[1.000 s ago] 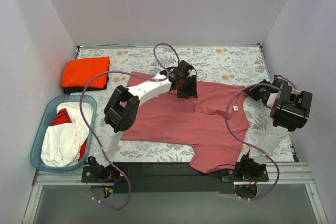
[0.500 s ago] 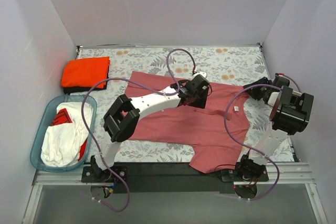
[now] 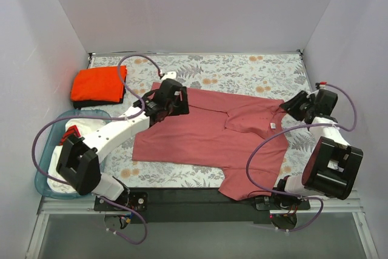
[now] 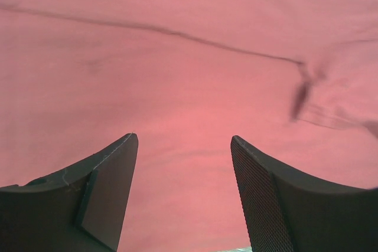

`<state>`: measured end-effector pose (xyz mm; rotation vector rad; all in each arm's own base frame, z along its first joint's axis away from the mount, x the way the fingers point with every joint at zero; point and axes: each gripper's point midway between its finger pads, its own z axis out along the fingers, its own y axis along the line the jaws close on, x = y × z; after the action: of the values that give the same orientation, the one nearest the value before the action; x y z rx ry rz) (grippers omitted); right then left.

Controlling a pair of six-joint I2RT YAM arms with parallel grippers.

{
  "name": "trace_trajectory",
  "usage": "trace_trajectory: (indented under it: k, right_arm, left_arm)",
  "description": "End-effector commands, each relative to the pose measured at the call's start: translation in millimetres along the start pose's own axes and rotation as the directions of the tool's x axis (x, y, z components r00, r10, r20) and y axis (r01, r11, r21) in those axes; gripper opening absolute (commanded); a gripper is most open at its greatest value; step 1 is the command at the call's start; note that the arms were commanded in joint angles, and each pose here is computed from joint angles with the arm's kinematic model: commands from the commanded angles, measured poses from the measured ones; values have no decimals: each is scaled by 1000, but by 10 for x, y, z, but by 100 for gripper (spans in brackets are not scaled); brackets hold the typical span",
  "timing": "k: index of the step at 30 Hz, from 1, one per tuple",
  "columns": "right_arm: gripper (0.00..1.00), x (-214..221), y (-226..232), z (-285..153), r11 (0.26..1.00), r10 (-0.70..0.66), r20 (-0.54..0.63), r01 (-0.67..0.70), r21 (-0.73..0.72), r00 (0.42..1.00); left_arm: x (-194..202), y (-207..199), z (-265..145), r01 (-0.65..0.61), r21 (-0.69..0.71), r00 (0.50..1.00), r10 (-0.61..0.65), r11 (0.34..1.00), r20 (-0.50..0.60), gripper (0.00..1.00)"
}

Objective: Fold and stack the t-shirts
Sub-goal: Fold the tshirt

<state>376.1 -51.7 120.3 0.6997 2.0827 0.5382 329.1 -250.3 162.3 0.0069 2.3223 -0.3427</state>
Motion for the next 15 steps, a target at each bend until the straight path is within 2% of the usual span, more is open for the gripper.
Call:
trace_trajectory:
  k: [1, 2, 4, 6, 10, 15]
  right_arm:
    - [42, 737, 1, -89, 996, -32, -203, 15, -87, 979]
    - [42, 898, -39, -109, 994, -47, -232, 22, -108, 972]
    - [42, 995, -47, -146, 990, -72, -242, 41, -133, 968]
    - [41, 1090, -65, -192, 986, -105, -247, 68, -153, 963]
    - [41, 1127, -6, -231, 973, -146, -228, 98, -210, 963]
    - [41, 1292, 38, -272, 959, -142, -245, 72, -274, 959]
  left_arm:
    - [7, 464, -48, -8, -89, 998, 14, 996, 61, 63]
    - [-73, 541, -94, 1, -107, 994, 11, 994, 108, 63]
    - [99, 742, -55, -19, -154, 994, 35, 988, 102, 63]
    - [84, 799, -70, -2, -154, 989, 25, 988, 148, 63]
    - [102, 868, -62, -25, -177, 986, 53, 984, 156, 63]
    - [89, 962, -35, -38, -229, 983, 78, 973, 166, 63]
